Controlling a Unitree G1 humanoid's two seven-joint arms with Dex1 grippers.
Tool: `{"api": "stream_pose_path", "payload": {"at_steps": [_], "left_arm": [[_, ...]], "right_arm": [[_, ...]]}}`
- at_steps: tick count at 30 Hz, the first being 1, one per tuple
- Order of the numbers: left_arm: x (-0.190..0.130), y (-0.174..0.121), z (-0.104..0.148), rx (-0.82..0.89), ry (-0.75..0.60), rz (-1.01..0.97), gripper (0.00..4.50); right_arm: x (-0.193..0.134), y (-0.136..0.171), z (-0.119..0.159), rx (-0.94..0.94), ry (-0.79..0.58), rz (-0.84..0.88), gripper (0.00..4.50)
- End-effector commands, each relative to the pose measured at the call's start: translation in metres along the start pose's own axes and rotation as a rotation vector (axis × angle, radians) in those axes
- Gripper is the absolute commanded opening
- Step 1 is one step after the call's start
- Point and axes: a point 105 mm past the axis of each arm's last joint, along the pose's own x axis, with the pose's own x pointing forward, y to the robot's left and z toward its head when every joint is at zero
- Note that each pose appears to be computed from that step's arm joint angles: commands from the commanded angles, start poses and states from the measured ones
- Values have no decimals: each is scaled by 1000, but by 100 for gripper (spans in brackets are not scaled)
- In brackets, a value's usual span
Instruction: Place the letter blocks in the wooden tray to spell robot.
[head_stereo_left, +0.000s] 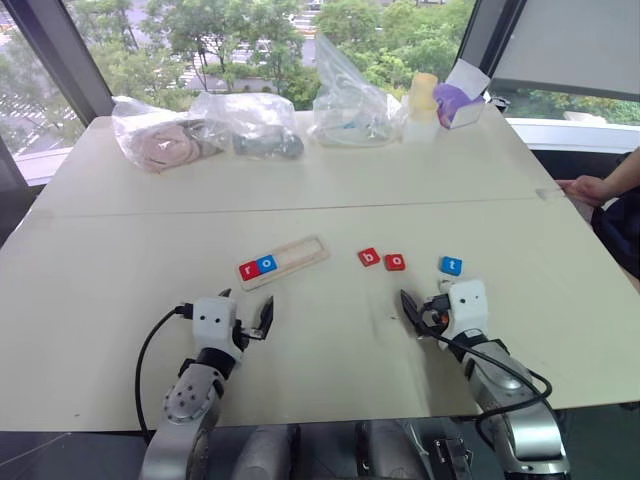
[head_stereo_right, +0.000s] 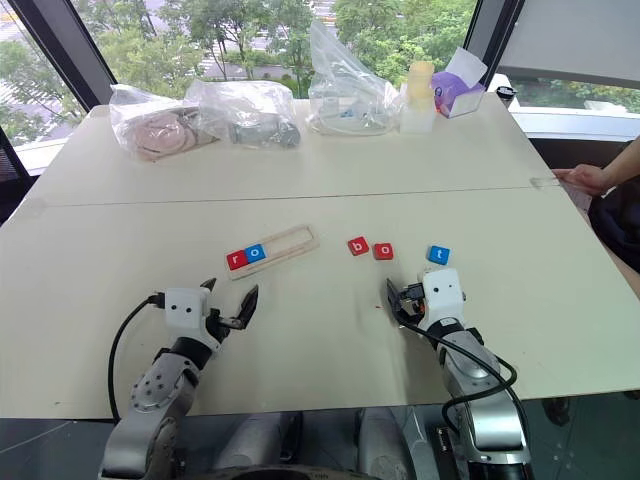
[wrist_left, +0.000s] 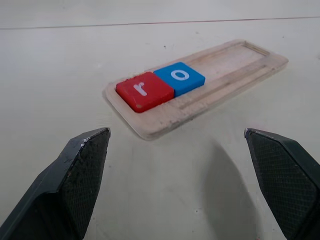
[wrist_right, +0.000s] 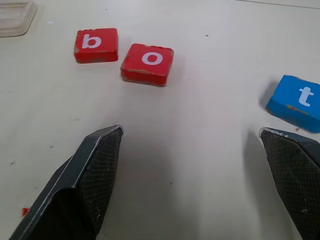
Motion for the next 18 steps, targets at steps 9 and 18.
{"api": "stream_pose_path", "payload": {"at_steps": [9, 18], "left_arm": [[-6, 12, 36, 37, -32, -49, 450], [1, 38, 58, 94, 43, -373, 450]], "right_arm": [[-17, 23, 23, -99, -35, 164, 445], [-35, 40, 74, -228, -13, 653, 445]]}}
